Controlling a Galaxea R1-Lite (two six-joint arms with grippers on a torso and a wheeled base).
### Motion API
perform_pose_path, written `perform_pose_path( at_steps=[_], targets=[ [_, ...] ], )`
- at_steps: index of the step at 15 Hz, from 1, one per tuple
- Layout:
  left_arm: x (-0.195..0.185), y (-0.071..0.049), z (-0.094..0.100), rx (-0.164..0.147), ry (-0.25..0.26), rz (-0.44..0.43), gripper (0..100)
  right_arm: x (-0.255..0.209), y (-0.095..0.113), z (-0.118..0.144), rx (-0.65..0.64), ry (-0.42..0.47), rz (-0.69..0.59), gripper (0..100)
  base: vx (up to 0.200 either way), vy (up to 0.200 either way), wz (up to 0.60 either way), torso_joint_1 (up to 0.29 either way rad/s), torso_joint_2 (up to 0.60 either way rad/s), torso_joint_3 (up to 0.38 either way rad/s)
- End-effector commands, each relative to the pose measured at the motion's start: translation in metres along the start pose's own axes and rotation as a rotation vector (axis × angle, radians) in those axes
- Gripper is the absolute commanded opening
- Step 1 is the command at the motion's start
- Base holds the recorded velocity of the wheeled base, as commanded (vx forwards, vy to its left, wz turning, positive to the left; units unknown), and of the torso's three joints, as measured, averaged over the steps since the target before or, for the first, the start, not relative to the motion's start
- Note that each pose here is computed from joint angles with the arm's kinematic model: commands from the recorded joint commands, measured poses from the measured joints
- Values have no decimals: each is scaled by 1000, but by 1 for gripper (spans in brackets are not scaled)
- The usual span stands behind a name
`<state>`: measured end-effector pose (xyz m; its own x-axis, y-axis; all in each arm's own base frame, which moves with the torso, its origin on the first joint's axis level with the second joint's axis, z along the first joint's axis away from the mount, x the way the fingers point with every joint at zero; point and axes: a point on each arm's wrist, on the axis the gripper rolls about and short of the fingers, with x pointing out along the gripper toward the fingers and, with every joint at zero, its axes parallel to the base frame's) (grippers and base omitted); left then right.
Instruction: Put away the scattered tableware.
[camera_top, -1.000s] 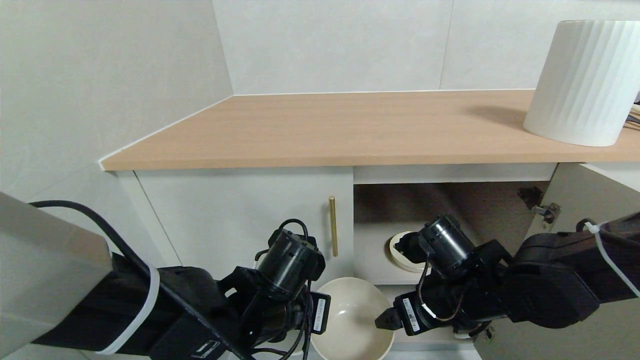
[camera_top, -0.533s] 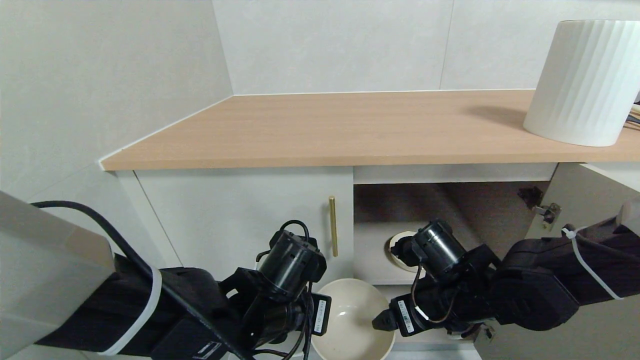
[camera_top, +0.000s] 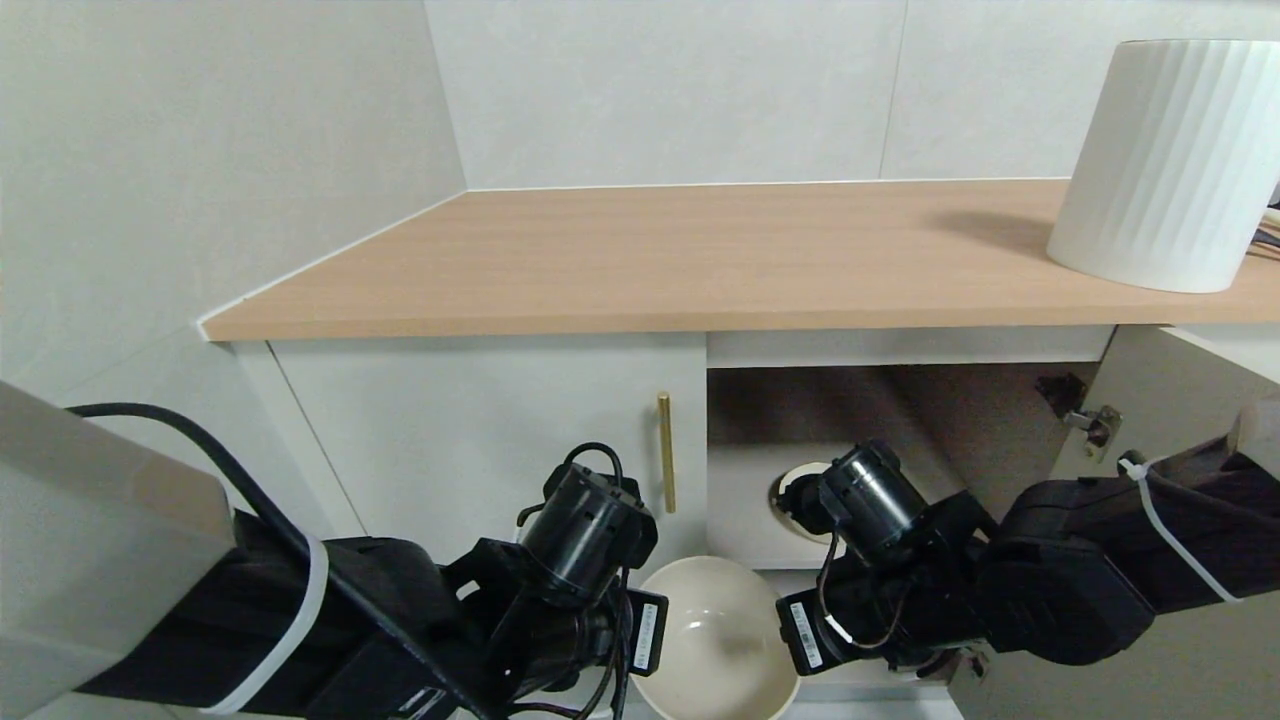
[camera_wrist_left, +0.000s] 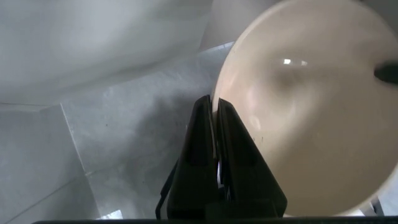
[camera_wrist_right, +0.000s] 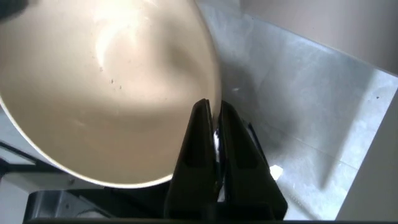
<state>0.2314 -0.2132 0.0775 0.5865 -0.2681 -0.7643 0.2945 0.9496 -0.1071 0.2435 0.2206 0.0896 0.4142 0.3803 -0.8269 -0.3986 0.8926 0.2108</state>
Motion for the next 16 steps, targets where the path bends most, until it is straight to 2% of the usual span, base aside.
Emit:
perform_pose_path(
  at_steps=[1,8,9,16],
  targets=[
    [0,0,0,0,1,3,0,0,0,-1,-2,4,-4,0,0,0,0,0,0,0],
    [1,0,-1,3,5,4,0,0,0,0,-2,3,-3,0,0,0,0,0,0,0],
    [1,0,-2,5,8,5,100,0,-1,-1,0,4,-5,0,0,0,0,0,0,0],
    [2,0,-2,6,9,5,100,2,-1,-4,-6,21,-11,0,0,0,0,0,0,0]
  ],
)
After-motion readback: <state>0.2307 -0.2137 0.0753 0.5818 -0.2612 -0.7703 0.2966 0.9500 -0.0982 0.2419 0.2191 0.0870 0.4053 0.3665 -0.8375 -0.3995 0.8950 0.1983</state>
